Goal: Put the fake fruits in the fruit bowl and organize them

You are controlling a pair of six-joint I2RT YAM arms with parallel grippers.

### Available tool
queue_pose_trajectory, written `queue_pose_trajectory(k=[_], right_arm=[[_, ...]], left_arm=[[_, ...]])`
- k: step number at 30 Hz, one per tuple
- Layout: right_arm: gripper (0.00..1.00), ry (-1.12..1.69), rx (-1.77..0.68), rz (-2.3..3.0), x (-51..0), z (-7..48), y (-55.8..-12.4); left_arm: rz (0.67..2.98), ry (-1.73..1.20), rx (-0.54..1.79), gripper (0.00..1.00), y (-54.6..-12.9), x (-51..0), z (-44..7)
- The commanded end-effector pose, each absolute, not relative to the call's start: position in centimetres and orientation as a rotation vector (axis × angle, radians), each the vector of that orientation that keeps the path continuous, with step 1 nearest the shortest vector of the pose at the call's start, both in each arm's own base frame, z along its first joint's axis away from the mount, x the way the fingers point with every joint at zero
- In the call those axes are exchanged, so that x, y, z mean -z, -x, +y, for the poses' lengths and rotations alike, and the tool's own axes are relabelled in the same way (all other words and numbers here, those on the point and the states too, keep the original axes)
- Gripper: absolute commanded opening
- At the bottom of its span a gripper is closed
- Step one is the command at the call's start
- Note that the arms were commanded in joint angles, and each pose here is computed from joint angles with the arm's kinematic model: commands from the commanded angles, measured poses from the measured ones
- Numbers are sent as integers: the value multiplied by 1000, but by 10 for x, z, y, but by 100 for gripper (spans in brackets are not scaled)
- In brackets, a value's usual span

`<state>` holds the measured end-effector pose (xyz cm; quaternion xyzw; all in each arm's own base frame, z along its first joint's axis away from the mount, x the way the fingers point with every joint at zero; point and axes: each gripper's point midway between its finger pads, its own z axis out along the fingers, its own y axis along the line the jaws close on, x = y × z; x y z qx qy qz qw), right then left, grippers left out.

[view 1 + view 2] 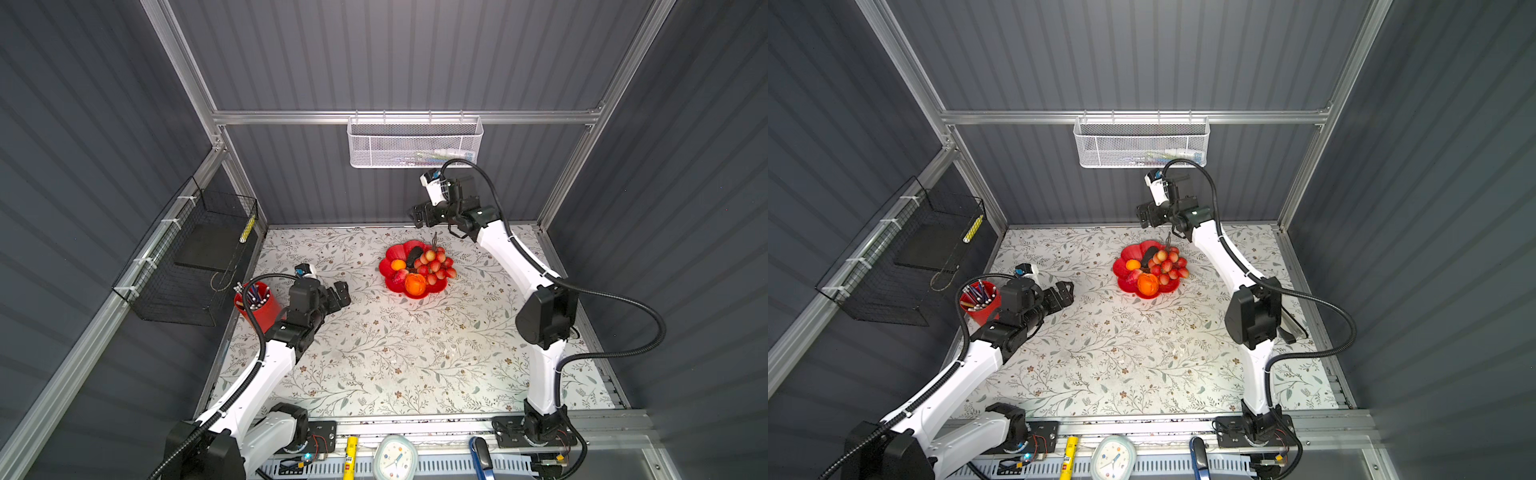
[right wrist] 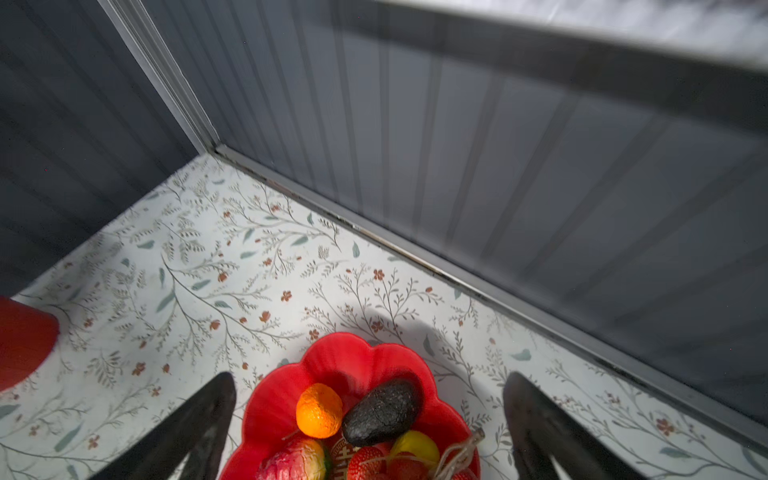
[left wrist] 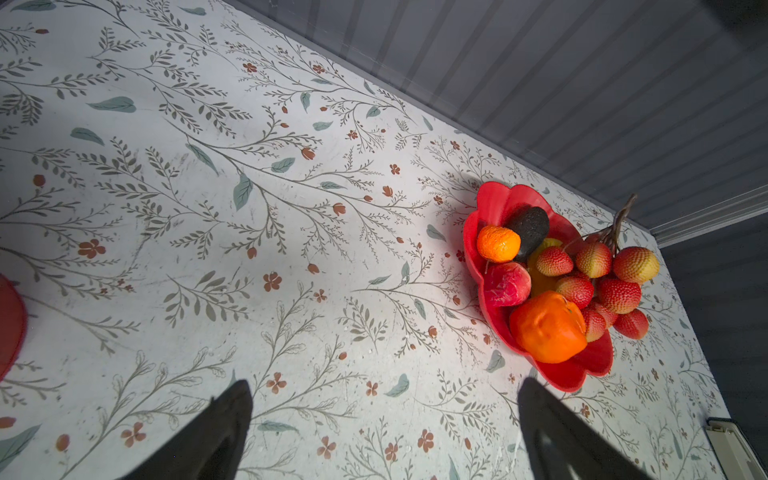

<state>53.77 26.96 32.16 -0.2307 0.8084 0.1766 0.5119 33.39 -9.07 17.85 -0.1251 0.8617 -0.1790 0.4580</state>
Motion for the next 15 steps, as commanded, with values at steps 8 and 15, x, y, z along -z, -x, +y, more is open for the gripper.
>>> queue_pose_trajectory(k=[8,15], right_arm=[[99,130,-621,2162,-252,186,-530],[99,107,-751,2260,-208,201,-548]], left_arm=[[2108,287,422,100,-333,-181,-87],[2111,288,433,100,-333,-181,-89]])
